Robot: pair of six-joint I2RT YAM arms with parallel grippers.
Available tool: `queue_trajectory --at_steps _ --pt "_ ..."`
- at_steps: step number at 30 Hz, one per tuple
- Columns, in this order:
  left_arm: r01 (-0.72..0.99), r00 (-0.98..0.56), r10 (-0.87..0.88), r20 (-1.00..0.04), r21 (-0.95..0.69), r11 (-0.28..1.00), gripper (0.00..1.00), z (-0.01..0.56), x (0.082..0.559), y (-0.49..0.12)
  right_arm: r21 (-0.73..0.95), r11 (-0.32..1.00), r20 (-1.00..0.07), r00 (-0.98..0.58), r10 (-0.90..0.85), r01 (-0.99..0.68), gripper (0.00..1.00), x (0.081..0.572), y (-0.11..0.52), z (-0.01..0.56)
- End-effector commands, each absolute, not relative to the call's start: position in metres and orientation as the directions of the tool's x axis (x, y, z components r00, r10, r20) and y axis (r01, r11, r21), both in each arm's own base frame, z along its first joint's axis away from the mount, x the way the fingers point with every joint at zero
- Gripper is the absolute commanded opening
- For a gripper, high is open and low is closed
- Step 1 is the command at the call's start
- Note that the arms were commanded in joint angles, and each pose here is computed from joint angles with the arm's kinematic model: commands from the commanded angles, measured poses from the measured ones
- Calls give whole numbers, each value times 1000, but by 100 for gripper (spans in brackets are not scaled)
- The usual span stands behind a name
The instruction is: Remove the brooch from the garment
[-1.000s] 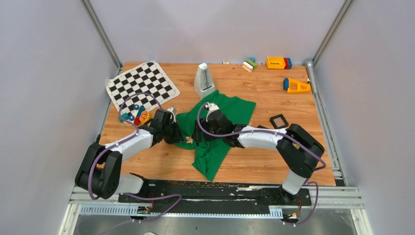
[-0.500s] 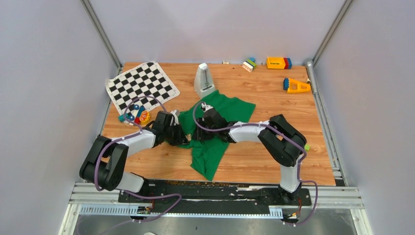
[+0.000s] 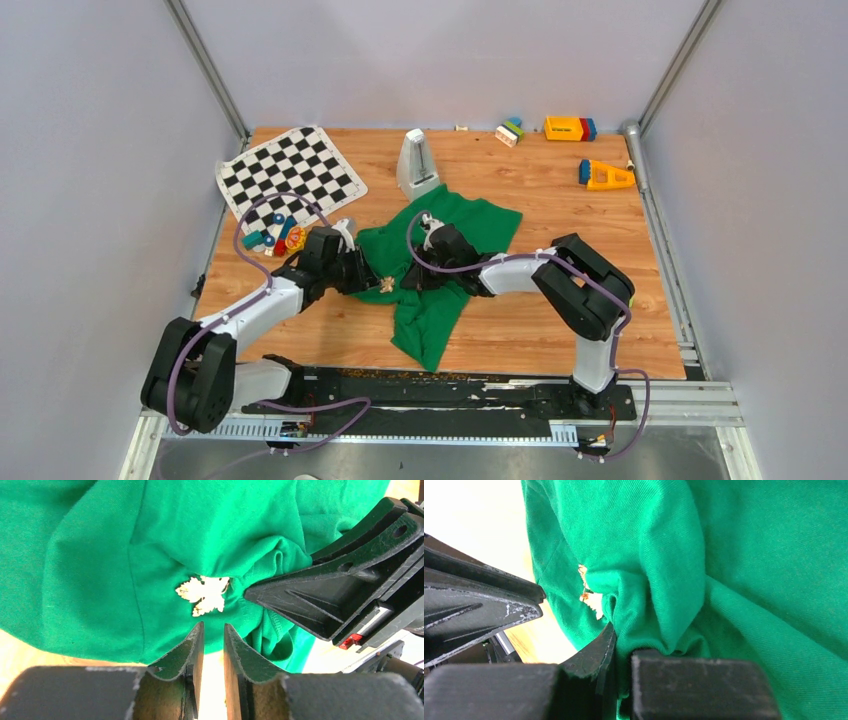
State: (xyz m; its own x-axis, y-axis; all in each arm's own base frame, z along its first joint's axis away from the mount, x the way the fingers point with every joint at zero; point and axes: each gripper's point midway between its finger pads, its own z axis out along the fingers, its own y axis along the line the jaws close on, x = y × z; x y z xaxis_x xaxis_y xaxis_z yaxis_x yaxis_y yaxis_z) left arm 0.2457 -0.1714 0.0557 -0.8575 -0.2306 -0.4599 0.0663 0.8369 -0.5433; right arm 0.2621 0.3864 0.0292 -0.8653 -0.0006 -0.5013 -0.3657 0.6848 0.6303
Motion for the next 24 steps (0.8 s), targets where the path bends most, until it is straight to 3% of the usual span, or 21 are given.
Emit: queue_trajectory --at_steps 1,24 --pt "36 -846 -255 -469 -527 849 27 60 250 -165 659 631 -536 -844 14 -409 0 263 392 53" --pt "92 -893 -125 -433 -447 890 24 34 266 -193 670 622 -524 -852 8 -406 1 261 395 50"
